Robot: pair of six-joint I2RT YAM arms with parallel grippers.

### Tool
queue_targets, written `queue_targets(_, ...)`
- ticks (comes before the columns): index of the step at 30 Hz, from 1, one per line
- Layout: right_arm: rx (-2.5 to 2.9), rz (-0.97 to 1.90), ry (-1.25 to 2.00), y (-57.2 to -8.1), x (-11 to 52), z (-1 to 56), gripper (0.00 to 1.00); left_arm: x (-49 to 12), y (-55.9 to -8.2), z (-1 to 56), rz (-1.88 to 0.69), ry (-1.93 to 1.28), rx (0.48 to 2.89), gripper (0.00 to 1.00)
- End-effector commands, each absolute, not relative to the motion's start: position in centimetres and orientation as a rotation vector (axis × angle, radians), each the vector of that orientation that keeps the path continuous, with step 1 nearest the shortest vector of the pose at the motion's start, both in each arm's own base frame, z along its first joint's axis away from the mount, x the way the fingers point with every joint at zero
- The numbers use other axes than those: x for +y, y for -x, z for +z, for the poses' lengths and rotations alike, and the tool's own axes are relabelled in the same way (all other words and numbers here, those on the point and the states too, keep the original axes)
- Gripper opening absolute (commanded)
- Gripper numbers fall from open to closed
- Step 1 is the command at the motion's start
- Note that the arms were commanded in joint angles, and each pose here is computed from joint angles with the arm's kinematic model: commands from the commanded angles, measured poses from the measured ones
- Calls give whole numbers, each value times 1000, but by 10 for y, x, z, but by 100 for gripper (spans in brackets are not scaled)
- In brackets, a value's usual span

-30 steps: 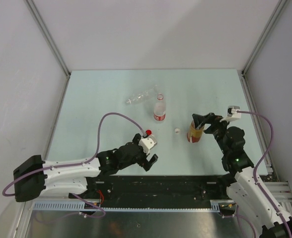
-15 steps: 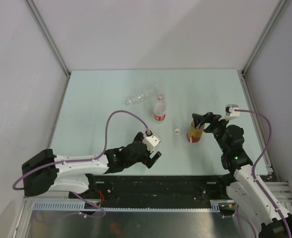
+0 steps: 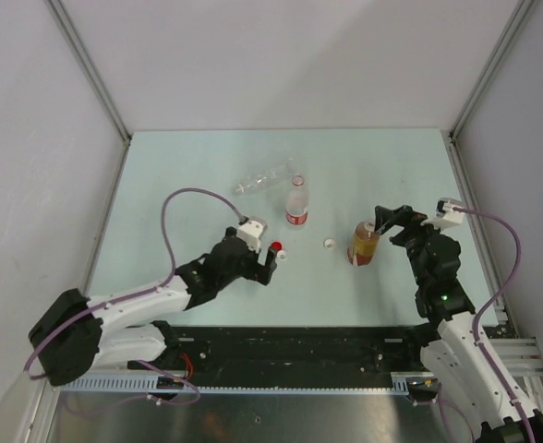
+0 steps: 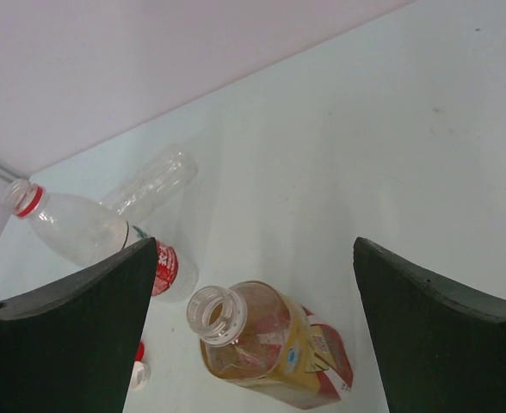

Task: Unscrew the bottle caps

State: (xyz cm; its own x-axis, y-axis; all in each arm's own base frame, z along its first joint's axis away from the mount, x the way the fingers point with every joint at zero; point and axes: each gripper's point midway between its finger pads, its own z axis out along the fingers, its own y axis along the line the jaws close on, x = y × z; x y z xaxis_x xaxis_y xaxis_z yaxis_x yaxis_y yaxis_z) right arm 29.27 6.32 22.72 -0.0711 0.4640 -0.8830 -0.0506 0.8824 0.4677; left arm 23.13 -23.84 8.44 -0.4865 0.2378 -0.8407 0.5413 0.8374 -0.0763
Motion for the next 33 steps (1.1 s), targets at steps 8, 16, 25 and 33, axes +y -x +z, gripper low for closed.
queue_targets(8, 1543, 321, -451, -295, 34, 247, 99, -177, -246, 152, -561, -121, 1869, 99)
queue_targets(16, 1543, 255, -547, -290, 16, 239, 99, -146, -232, 186, -600, 4, 1673, 93)
queue_targets(25, 1523, 160, -623, -279, -6, 237, 99, -157, -232, 164, -610, -41, 1759, 94)
queue_targets(33, 1518, 38, -768, -271, -31, 210, 99, -183, -233, 157, -641, -176, 1863, 100)
